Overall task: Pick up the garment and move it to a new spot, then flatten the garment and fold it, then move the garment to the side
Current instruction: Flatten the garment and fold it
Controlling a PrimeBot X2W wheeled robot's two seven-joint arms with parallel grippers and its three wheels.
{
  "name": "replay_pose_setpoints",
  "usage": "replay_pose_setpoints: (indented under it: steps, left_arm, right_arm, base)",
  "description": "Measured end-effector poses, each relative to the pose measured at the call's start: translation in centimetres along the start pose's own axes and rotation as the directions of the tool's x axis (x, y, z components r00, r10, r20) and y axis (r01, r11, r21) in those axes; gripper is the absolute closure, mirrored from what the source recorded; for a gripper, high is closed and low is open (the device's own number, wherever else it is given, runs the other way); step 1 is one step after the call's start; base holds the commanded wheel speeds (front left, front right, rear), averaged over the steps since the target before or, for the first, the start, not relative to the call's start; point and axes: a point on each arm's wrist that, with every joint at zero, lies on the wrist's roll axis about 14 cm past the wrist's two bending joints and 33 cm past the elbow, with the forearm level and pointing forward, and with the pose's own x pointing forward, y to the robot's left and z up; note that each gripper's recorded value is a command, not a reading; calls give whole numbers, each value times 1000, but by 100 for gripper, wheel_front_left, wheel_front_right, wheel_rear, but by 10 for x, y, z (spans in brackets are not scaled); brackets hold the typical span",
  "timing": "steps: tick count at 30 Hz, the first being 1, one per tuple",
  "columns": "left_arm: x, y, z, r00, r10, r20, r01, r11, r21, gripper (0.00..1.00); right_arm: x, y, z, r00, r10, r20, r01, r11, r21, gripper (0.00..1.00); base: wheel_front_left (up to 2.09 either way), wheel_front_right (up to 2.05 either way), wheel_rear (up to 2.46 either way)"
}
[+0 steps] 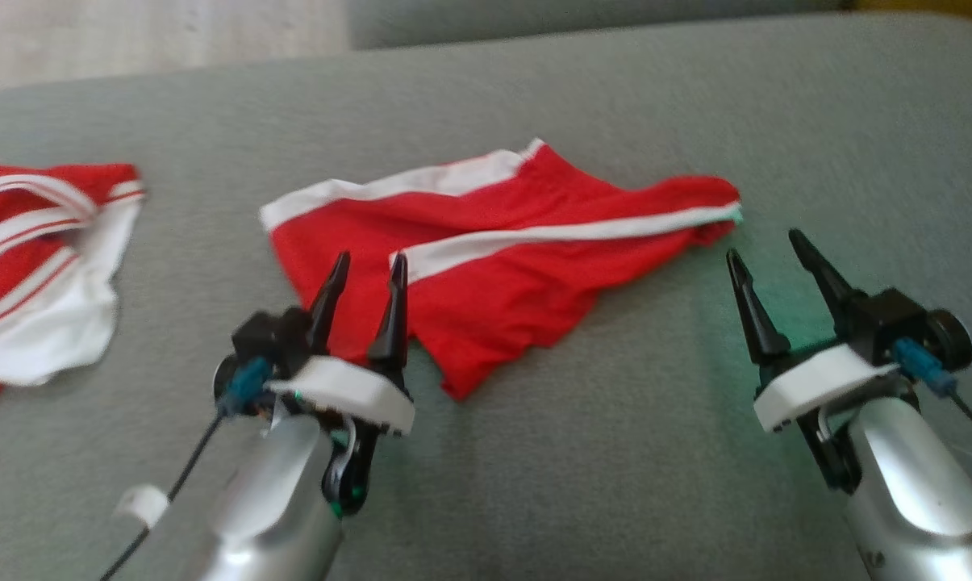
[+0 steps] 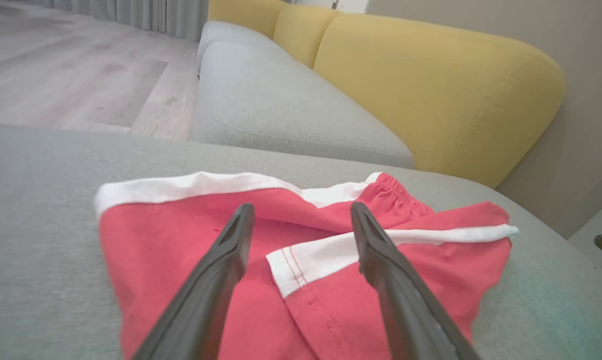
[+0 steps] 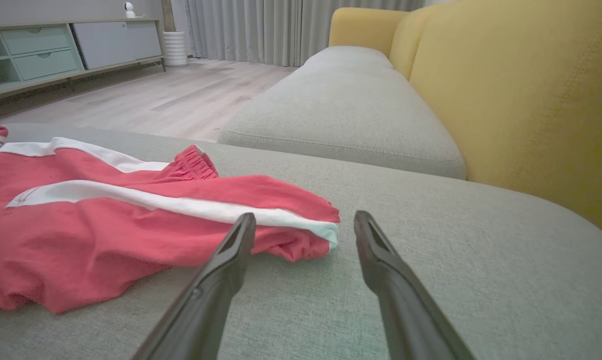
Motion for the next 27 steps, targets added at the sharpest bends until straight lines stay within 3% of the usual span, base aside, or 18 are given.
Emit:
replay_pose_setpoints:
  steps: [9, 15, 16, 17, 18, 27]
  left_arm:
    - [29, -4, -69, 975, 3, -221, -27, 994, -107, 0]
    - [37, -12, -66, 976, -23, -218, -4, 992, -123, 0]
    - [37, -13, -63, 977, -29, -210, 2, 992, -125, 22]
    - [38, -15, -60, 979, -34, -201, 9, 992, -123, 73]
    - [37, -17, -57, 980, -45, -194, 22, 993, -118, 100]
    - [17, -27, -22, 995, -67, -75, 60, 994, -91, 100]
  right_arm:
    - [-10, -30, -21, 995, -88, -55, 89, 996, 22, 0]
    - [-14, -38, -22, 992, -110, -59, 111, 994, 21, 0]
    - [-14, -37, -21, 992, -109, -57, 110, 994, 21, 0]
    - [-14, -37, -20, 993, -108, -54, 109, 994, 21, 0]
    - [-14, -36, -18, 993, -106, -50, 107, 994, 22, 0]
    - [-24, -23, -15, 994, -99, -39, 102, 993, 66, 0]
  base:
    - [0, 0, 0]
    - [0, 0, 0]
    - [0, 0, 0]
    - [0, 0, 0]
    - [0, 0, 0]
    - [0, 0, 0]
